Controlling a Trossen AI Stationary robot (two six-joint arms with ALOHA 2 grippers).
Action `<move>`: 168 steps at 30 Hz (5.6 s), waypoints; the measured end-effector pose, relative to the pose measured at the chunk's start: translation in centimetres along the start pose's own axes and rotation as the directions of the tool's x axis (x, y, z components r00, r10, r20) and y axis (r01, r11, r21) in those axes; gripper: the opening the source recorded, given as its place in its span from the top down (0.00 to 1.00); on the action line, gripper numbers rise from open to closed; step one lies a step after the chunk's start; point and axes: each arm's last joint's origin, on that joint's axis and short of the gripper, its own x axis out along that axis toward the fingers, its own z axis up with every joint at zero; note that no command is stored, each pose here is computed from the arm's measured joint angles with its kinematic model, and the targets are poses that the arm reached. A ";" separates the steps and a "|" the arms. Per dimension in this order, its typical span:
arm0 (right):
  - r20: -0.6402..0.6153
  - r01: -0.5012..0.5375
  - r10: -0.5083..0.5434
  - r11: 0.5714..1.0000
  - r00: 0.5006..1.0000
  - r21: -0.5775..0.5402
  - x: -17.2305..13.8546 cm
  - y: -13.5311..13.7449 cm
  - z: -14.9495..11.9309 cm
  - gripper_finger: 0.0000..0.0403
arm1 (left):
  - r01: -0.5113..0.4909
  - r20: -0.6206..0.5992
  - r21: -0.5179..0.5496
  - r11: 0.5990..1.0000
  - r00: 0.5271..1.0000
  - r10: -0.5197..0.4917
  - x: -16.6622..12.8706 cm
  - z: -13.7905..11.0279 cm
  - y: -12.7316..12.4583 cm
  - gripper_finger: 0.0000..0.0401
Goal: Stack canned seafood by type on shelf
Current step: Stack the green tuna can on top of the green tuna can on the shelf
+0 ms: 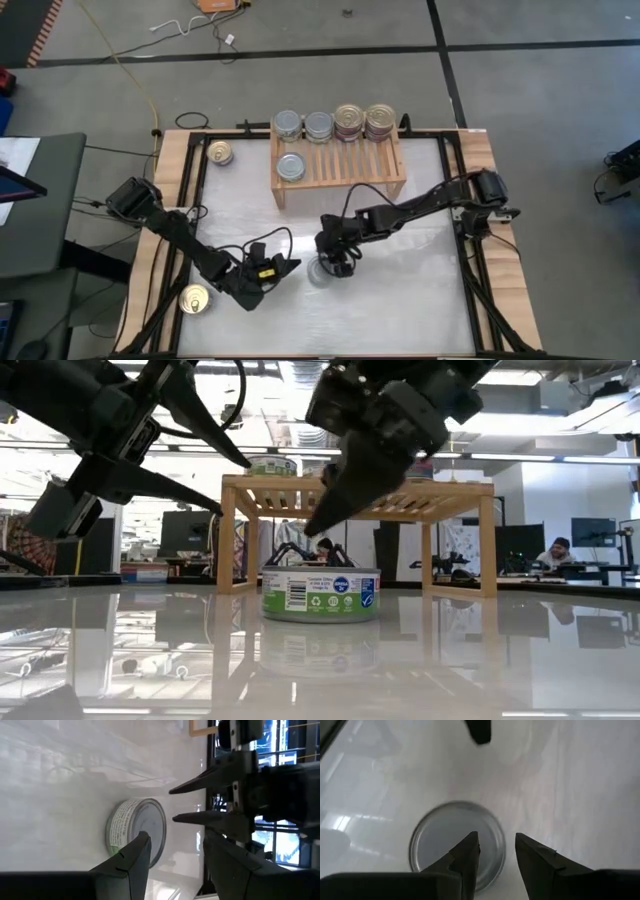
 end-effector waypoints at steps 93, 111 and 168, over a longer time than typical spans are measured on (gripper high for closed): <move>-0.190 0.323 -0.534 0.166 0.824 0.932 -4.4 9.0 -3.5 0.55 | -0.070 -0.144 0.359 0.931 0.981 0.129 1.4 7.3 -2.3 0.57; -0.164 0.336 -0.469 0.310 0.868 0.889 -1.2 5.8 -2.8 0.48 | -0.076 -0.128 0.333 0.940 0.984 0.125 1.4 7.3 -2.3 0.57; 0.143 -0.008 -0.414 0.311 0.899 0.951 0.8 4.3 -8.4 0.82 | -0.079 -0.109 0.307 0.948 0.987 0.117 1.5 7.4 -2.4 0.57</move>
